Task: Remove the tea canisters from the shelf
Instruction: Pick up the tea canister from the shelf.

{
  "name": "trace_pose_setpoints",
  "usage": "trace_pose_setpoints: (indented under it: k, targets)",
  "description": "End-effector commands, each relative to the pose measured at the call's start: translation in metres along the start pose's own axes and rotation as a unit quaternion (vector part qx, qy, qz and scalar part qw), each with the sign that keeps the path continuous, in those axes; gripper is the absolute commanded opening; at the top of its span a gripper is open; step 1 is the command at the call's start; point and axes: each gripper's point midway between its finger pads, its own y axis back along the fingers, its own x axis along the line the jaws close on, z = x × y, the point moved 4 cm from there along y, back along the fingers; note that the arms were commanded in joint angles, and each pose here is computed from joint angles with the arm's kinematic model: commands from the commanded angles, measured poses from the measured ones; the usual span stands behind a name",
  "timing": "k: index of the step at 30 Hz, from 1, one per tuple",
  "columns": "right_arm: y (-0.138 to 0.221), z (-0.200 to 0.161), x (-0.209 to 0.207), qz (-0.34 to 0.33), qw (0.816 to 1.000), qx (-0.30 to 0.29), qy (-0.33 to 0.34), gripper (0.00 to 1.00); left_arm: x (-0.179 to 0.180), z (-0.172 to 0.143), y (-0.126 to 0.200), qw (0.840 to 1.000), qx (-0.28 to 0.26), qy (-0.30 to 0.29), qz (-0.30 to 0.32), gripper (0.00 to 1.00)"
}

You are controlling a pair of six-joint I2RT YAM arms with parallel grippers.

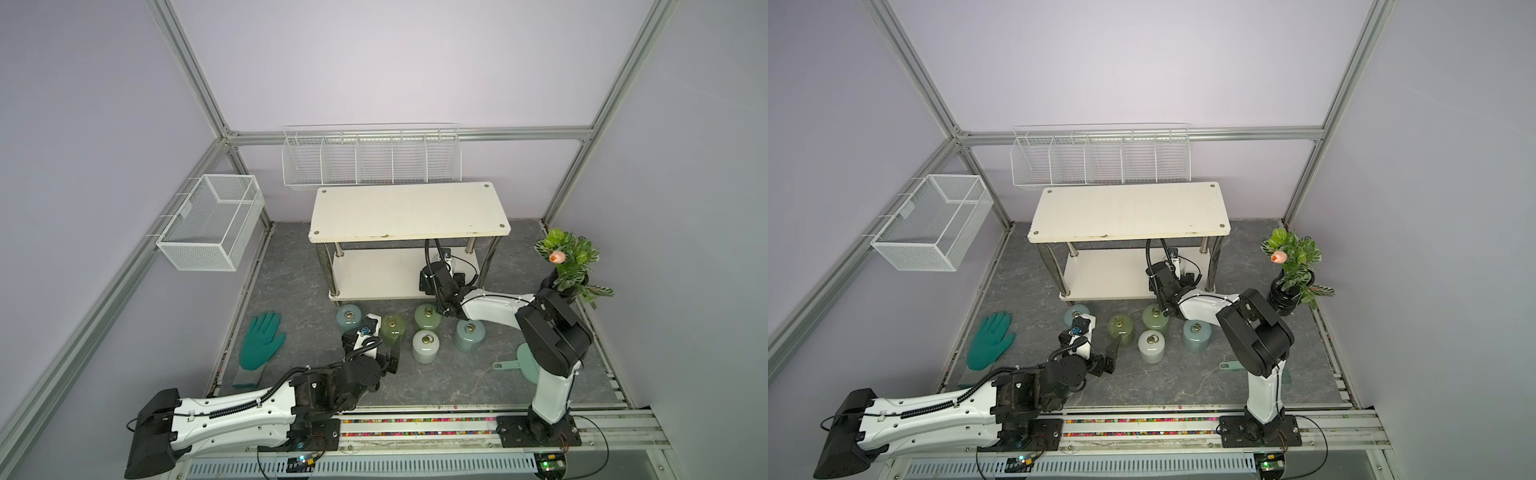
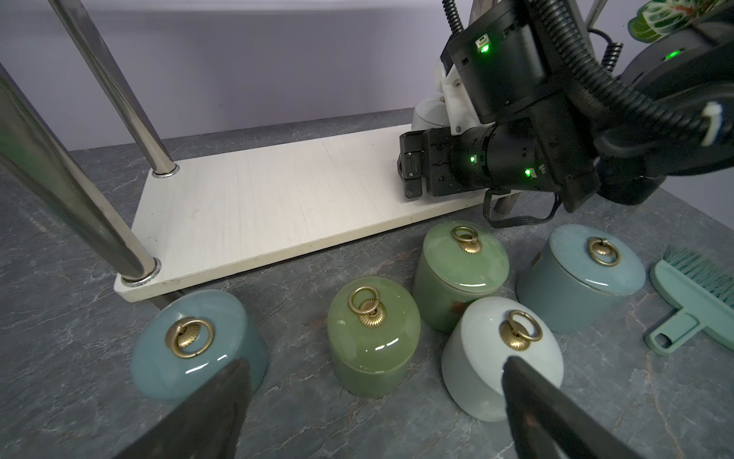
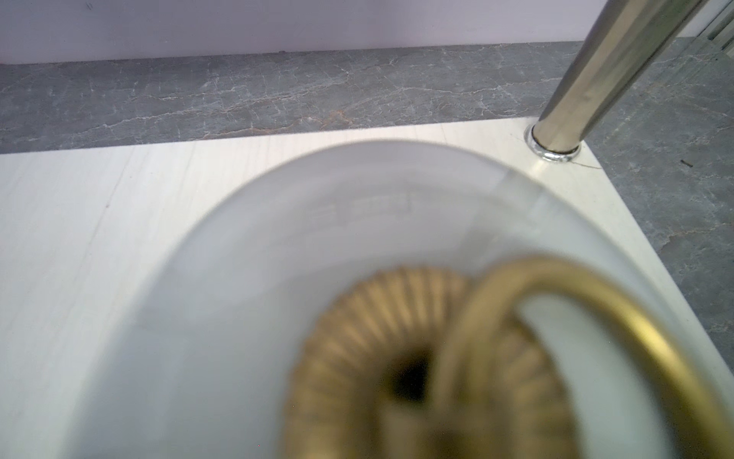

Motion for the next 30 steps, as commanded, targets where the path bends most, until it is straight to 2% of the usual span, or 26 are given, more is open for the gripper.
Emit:
trace_pose_setpoints:
  k: [1, 3, 5, 9, 21, 27, 30]
  targets:
    - [-0.0100, -0.1018, -0.0351, -0.034, 0.980, 0.174, 0.095, 0.98, 0.0049, -0.0029, 0.0010, 1.000, -0.008, 0.011, 0.008, 1.00]
    - [-0.0106, -0.1017, -0.0338, -0.032, 0.979, 0.176, 0.097, 0.98, 0.0056, -0.0031, 0.0013, 1.000, -0.009, 0.011, 0.009, 1.00]
    - [-0.0116, -0.1013, -0.0317, -0.029, 0.979, 0.178, 0.098, 0.90, 0.0066, -0.0041, 0.0016, 1.000, -0.009, 0.011, 0.009, 1.00]
    - [-0.0121, -0.1006, -0.0303, -0.026, 0.978, 0.180, 0.099, 0.80, 0.0075, -0.0054, 0.0017, 1.000, -0.010, 0.013, 0.009, 1.00]
    - [-0.0095, -0.1004, -0.0323, -0.023, 0.979, 0.175, 0.103, 0.79, 0.0076, -0.0044, 0.0014, 1.000, -0.013, 0.011, 0.011, 1.00]
    - [-0.0053, -0.0996, -0.0336, -0.011, 0.981, 0.163, 0.106, 0.70, 0.0092, -0.0052, 0.0009, 1.000, -0.014, 0.009, 0.018, 1.00]
    - [-0.0032, -0.0987, -0.0341, -0.007, 0.981, 0.157, 0.110, 0.69, 0.0091, -0.0065, 0.0004, 1.000, -0.013, 0.008, 0.018, 1.00]
